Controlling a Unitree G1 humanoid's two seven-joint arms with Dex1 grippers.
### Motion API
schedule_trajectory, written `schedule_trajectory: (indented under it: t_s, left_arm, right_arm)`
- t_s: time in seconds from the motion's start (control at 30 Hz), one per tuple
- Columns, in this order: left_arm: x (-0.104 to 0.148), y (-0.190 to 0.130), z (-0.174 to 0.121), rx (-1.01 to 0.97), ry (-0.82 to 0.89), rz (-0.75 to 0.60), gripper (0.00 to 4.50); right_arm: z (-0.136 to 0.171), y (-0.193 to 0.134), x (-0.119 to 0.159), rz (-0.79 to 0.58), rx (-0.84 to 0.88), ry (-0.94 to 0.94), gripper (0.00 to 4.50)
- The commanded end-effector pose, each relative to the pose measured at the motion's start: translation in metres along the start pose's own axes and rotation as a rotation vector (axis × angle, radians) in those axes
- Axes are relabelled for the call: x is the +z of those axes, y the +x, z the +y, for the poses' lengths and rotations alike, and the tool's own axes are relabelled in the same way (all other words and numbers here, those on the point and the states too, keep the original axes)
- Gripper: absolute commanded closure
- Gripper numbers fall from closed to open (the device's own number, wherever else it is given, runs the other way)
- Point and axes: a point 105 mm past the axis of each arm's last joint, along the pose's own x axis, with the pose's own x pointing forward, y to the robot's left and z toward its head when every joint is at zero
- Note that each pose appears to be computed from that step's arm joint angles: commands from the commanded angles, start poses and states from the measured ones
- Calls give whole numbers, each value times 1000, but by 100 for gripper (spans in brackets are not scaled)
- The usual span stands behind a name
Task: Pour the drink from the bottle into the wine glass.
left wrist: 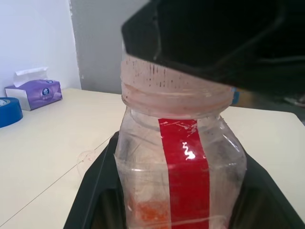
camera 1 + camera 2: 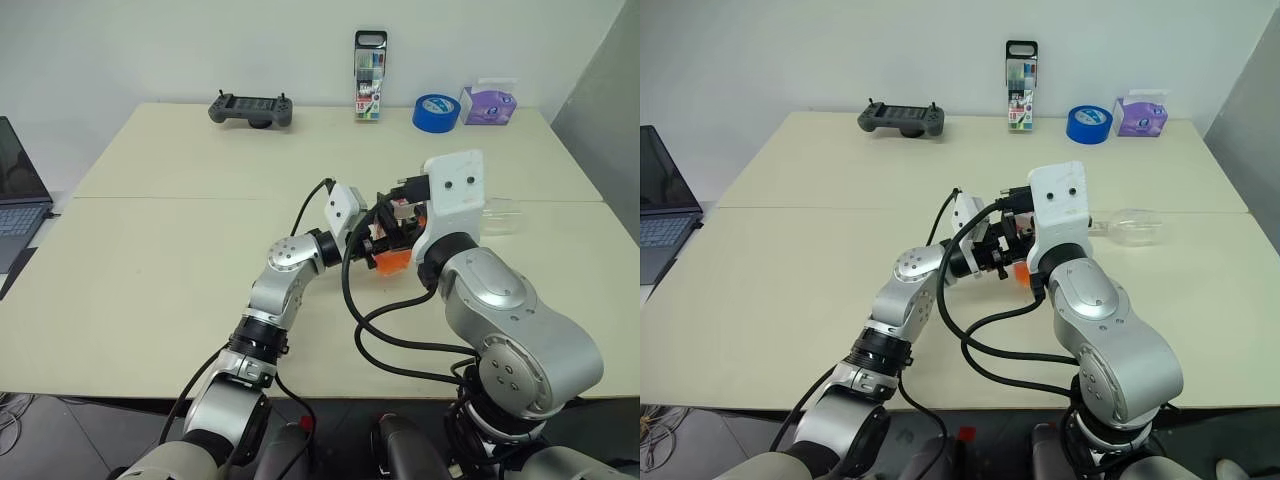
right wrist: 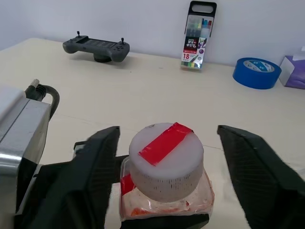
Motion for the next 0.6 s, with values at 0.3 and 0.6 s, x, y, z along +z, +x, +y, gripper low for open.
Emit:
schedule_trajectory:
  t_s: [0.3,0.6]
  left_arm:
    - [20,6,3,1,58,-54,267]
    - [22,5,5,19,60,-63,268]
  right_arm:
    - [-9,-3,6,-24,-18,-25,273]
    - [-13,5,8,-94,249,-67,273]
